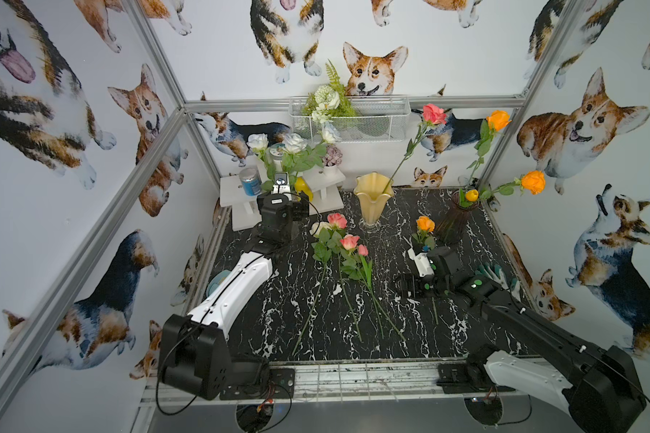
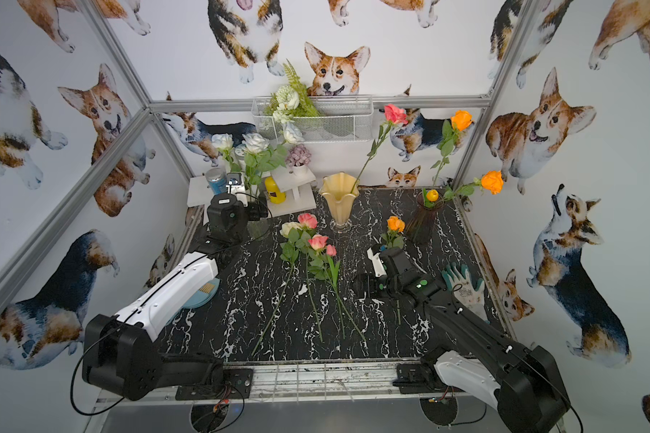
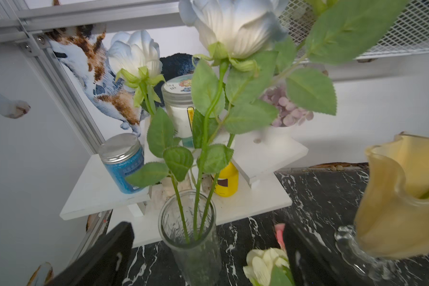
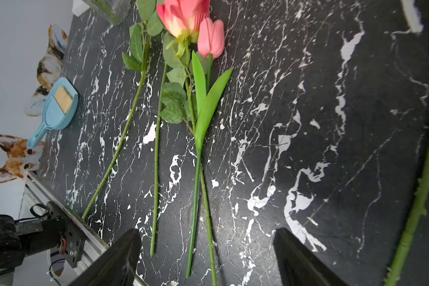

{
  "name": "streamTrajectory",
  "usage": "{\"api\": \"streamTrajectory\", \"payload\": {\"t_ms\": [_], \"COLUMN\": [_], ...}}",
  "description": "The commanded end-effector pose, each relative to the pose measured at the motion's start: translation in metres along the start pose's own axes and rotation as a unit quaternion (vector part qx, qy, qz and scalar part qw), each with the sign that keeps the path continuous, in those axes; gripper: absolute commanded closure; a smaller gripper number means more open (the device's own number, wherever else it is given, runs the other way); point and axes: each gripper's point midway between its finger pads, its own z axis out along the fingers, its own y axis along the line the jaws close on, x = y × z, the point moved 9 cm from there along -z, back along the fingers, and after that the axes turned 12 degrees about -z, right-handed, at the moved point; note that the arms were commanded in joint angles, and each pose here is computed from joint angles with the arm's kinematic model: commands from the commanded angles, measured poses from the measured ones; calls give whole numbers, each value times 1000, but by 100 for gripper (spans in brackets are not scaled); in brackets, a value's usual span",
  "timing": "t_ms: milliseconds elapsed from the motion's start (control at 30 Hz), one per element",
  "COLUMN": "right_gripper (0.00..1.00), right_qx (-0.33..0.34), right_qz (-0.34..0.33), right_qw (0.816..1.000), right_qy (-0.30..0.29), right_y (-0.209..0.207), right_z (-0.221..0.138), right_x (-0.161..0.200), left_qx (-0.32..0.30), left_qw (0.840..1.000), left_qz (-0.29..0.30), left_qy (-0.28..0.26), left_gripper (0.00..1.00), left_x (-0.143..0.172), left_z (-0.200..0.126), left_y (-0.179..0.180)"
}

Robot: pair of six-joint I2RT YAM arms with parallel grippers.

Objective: Arrange the flowers in different vases according to their variety
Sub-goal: Insert the flower into the vase.

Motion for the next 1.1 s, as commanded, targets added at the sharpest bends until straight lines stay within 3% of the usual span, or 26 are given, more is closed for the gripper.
{"api": "streamTrajectory", "payload": {"t_ms": [0,233,600,1067], "right_gripper": [13,21,50,58], "right_qx": [3,4,26,100], "right_qz": [-24,-56,-80,-91], "right_qw": [1000,997,990,979], "right_qy": [12,62,110,153], "right_y": [8,31,58,62], "right_z": [8,33,66,103], "right_x": [4,22,31,34], "left_qx": [14,37,45,35], "left_qw": [998,991,980,980], "left_qz": [-33,-70,-91,-90], "left_qy": [43,107,169,174], "left_gripper": [0,0,0,0], "left_x": [13,40,81,87], "left_z": [-18,-49,-74,-80], "left_y": [4,11,24,29]}}
